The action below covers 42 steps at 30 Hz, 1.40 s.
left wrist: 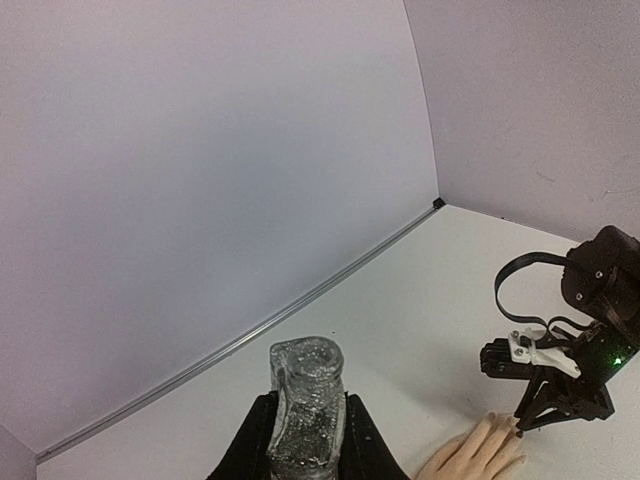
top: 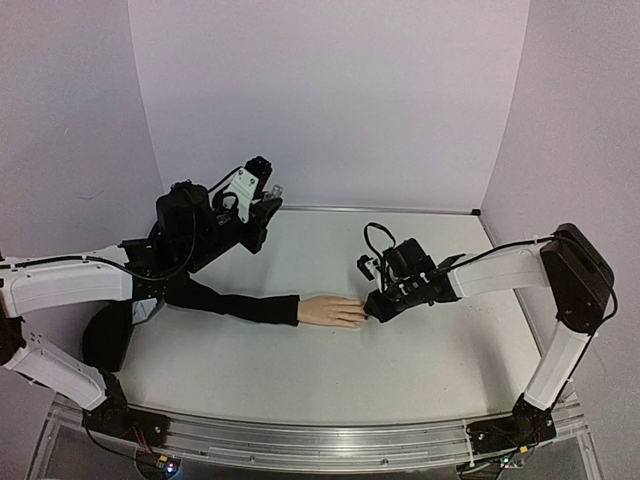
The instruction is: Paint the nails
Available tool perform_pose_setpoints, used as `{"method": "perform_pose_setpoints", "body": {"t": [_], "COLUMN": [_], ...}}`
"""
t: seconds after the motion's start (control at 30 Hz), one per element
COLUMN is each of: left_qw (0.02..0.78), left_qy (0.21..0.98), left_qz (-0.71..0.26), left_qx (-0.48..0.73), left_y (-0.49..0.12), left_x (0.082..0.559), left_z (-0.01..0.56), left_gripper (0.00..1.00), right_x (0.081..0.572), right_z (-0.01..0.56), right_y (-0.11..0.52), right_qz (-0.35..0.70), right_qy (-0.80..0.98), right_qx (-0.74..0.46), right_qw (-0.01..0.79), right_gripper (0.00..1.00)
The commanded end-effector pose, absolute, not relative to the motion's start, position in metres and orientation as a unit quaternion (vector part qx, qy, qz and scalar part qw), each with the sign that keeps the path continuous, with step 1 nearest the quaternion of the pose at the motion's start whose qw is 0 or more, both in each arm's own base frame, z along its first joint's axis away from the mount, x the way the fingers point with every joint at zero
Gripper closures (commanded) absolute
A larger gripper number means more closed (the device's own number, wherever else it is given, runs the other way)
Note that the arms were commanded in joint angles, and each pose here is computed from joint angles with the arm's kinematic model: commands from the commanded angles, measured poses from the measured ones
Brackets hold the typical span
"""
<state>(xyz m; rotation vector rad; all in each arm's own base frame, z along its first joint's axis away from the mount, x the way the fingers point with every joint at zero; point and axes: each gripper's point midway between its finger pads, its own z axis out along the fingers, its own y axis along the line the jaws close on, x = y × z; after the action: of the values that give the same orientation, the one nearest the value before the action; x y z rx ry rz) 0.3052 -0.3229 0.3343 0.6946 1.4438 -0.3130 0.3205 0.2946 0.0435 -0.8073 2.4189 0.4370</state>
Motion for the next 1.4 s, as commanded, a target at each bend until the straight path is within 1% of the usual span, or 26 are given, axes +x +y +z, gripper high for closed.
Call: {"method": "perform_pose_setpoints", "body": {"t": [0.0, 1.37], "left_qw": [0.699, 0.699], "left_qy": [0.632, 0.632], "left_qz": [-0.140, -0.142], "left_qx": [0.303, 0.302], "left_y": [-0.319, -0.317], "left_x": [0.304, 0.302], "left_z": [0.352, 0.352], "left_gripper": [1.00, 1.00], "right_x": [0.329, 0.330], "right_z": [0.048, 0.045], "right_y": [0.297, 0.285], "right_qz": [0.149, 0.116], "right_qy": [0.899, 0.905], "right_qx": [-0.300, -0.295], "right_qw": [0.283, 0.285], "right_gripper": [1.00, 1.00]}}
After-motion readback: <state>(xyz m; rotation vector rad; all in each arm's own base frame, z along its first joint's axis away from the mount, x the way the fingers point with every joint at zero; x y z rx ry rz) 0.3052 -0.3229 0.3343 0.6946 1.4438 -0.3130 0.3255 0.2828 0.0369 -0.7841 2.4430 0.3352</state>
